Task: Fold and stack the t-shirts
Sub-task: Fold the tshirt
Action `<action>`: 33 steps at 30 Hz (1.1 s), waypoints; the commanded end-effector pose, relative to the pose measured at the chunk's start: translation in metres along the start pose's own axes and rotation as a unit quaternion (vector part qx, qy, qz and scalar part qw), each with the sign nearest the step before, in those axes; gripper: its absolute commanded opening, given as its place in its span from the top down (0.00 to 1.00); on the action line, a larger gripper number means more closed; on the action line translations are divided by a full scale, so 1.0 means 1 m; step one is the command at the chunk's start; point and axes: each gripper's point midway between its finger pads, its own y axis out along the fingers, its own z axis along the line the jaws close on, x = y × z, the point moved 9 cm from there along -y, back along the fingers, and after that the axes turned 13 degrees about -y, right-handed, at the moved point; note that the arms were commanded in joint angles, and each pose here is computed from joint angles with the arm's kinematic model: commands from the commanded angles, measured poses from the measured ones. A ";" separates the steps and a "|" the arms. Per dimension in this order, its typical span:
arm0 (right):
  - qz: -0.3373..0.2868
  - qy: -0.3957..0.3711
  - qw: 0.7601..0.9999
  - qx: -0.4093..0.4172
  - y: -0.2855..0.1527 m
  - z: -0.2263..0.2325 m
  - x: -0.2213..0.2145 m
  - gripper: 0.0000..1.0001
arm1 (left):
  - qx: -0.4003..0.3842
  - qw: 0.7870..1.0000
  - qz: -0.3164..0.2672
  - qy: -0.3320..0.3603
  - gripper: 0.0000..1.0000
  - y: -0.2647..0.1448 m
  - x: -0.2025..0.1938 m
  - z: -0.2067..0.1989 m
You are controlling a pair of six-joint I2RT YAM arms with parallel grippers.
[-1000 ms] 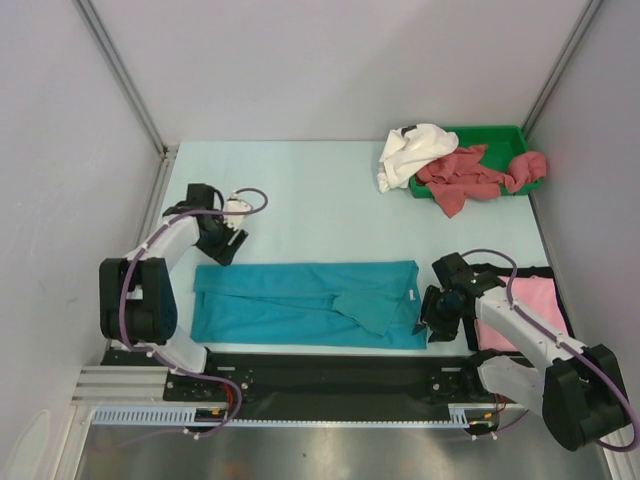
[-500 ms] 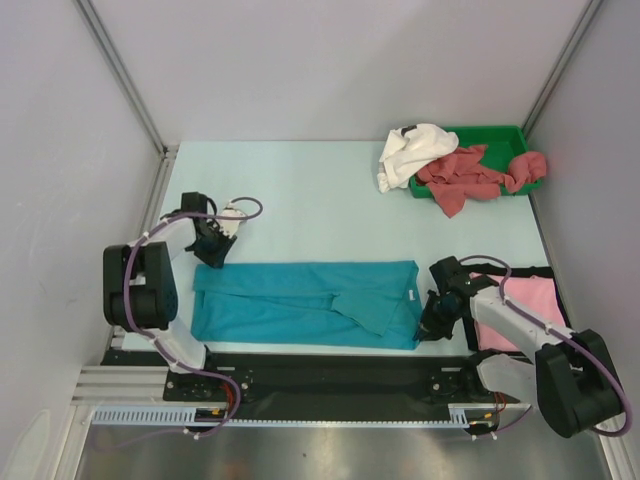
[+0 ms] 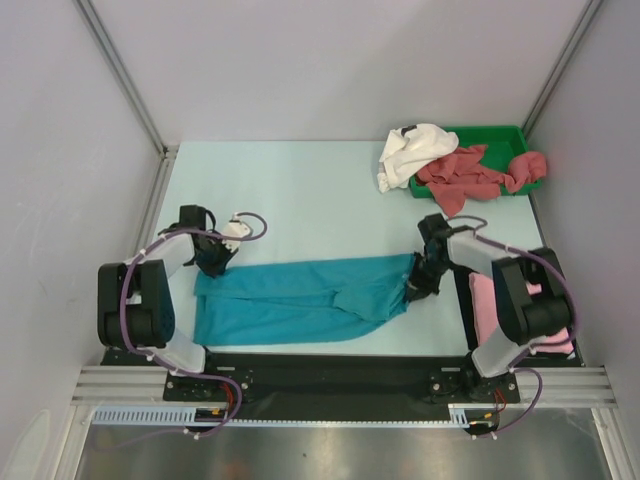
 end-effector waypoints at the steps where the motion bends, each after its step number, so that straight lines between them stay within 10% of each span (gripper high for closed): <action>1: -0.089 -0.064 0.993 -0.036 0.009 0.007 0.064 1.00 | -0.151 0.982 0.113 -0.020 0.95 0.000 -0.047 -0.056; 18: -0.158 -0.173 0.969 -0.075 0.039 0.103 0.253 1.00 | -0.276 0.950 0.129 0.073 0.87 0.003 -0.040 -0.133; 33: -0.256 -0.185 0.934 -0.164 0.037 0.106 0.315 1.00 | -0.352 0.914 0.116 0.164 0.79 0.015 -0.004 -0.197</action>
